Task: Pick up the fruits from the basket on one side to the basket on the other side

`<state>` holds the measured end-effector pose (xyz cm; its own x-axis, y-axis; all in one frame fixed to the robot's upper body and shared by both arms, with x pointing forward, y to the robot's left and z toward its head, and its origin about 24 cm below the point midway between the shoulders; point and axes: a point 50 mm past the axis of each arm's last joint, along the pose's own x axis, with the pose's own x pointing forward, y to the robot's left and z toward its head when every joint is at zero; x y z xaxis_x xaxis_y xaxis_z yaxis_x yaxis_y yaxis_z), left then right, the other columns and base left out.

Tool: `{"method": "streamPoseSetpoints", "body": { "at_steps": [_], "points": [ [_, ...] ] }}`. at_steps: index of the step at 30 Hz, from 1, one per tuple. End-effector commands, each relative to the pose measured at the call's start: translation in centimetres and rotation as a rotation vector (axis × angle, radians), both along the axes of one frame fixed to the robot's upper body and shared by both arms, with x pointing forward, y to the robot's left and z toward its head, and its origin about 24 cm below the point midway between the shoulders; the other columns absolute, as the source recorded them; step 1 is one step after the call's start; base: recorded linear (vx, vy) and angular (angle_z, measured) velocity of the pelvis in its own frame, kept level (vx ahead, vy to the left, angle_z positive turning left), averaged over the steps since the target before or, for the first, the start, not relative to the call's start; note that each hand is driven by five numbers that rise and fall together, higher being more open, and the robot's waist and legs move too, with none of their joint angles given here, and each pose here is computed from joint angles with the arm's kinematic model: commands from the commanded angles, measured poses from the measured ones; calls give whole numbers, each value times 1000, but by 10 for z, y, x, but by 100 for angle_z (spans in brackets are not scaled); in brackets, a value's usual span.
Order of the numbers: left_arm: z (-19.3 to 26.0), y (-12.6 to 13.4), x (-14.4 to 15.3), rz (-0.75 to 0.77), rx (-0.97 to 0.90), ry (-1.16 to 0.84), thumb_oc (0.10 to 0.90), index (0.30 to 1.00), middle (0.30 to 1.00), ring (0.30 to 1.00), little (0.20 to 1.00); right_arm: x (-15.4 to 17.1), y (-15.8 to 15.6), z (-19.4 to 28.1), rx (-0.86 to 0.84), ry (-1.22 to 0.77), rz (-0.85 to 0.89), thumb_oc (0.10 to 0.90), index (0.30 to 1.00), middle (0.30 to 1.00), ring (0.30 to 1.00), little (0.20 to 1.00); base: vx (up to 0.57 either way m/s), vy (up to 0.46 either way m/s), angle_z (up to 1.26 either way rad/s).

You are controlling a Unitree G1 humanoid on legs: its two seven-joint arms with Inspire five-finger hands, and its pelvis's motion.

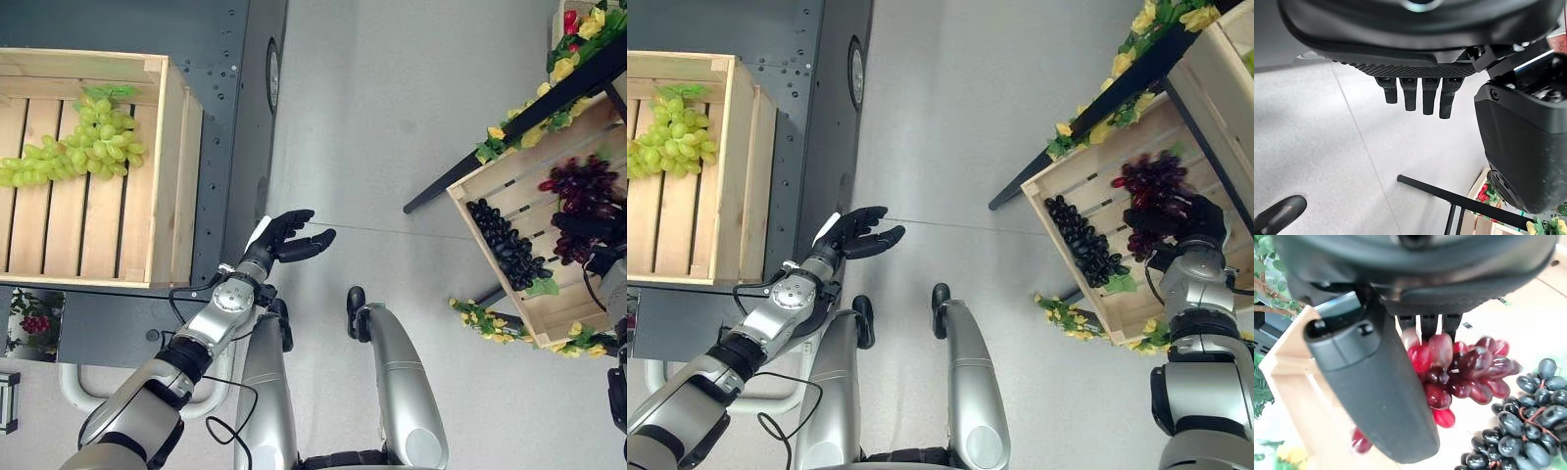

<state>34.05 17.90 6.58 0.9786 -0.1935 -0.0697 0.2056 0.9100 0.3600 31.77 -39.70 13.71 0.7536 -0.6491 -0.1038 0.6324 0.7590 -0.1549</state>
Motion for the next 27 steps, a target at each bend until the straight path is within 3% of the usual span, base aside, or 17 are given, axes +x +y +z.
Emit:
{"method": "streamPoseSetpoints", "body": {
  "at_steps": [1,15,24,27],
  "points": [
    [31,-22,2,-118,-62,-171,800,900,900,900,900,-25,-40,50,-188,-66,-151,800,900,900,900,900,0,0,0],
    [32,-28,5,-106,-81,-174,800,900,900,900,900,-18,-22,9,-152,8,-72,800,900,900,900,900,-2,20,0],
    [28,-31,1,-61,-90,-225,800,900,900,900,900,2,45,-31,-109,-122,216,800,900,900,900,900,36,50,-2],
    [29,-31,-3,-45,-53,-278,800,900,900,900,900,2,86,-51,-50,-180,341,800,900,900,900,900,68,39,-3]
  ]
}}
